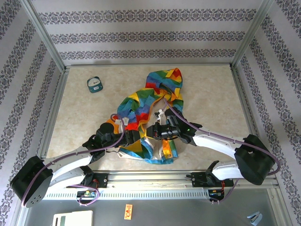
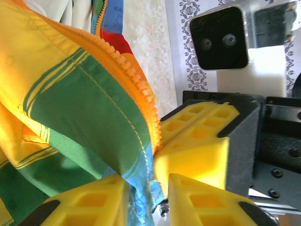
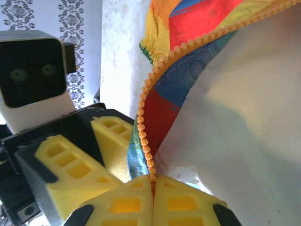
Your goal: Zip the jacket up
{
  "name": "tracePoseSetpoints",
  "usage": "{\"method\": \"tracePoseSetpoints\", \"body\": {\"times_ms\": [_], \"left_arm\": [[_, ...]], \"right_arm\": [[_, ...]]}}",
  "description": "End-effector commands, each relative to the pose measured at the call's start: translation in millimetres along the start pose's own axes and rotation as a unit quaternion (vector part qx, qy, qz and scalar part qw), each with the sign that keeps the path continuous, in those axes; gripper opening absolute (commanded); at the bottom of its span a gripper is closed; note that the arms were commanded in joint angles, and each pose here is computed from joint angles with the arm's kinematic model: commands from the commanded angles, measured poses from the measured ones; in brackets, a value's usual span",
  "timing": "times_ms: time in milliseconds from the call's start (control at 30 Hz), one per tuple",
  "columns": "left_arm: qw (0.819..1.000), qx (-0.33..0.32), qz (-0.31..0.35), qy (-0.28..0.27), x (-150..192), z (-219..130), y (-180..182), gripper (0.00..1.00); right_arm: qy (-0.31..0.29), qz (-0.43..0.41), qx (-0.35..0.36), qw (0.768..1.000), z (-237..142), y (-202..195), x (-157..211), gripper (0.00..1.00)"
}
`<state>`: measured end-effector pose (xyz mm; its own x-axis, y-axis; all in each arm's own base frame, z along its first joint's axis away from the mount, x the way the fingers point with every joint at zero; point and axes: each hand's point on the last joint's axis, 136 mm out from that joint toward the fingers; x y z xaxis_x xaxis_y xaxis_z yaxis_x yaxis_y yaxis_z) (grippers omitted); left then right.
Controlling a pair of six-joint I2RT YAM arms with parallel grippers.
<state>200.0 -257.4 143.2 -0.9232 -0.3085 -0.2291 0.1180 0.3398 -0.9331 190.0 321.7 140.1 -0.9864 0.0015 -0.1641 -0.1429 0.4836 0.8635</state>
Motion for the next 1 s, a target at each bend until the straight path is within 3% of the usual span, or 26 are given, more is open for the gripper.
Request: {"method": "tracePoseSetpoints", "body": {"times_ms": [0,167,533,967], "left_arm": [[1.000,0.013,0.006,-0.010,-4.2,-5.3,-8.1,0.31],[1.000,0.008,0.003,-0.022,-5.8,-11.3,-9.5,0.37],[1.000,0.001,0.012,-0.012,-4.2,-20.3,-31.1,0.27],[0.999,0.032,-0.003,-0.007,-2.0,-4.9,-34.8,0.28]], "right_arm": [[-0.016,0.002,0.000,1.000,-1.5,1.1,-0.2,0.00],[-0.029,0.012,0.006,0.999,-2.8,-1.3,-3.6,0.00],[-0.052,0.013,-0.011,0.999,-11.3,19.9,-14.3,0.00],[-0.057,0.018,-0.027,0.998,-8.7,33.2,-17.1,0.00]]}}
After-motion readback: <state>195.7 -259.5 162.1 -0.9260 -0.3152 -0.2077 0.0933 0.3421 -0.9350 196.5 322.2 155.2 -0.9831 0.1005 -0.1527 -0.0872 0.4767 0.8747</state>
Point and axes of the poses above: each hand's point on the last joint's axis, 136 mm out from that joint toward the fingers, its own z axis out along the fingers, its own y axis along the line the jaws close on, x = y × z, and after that the axes turned 2 degrees about -z, right-handed
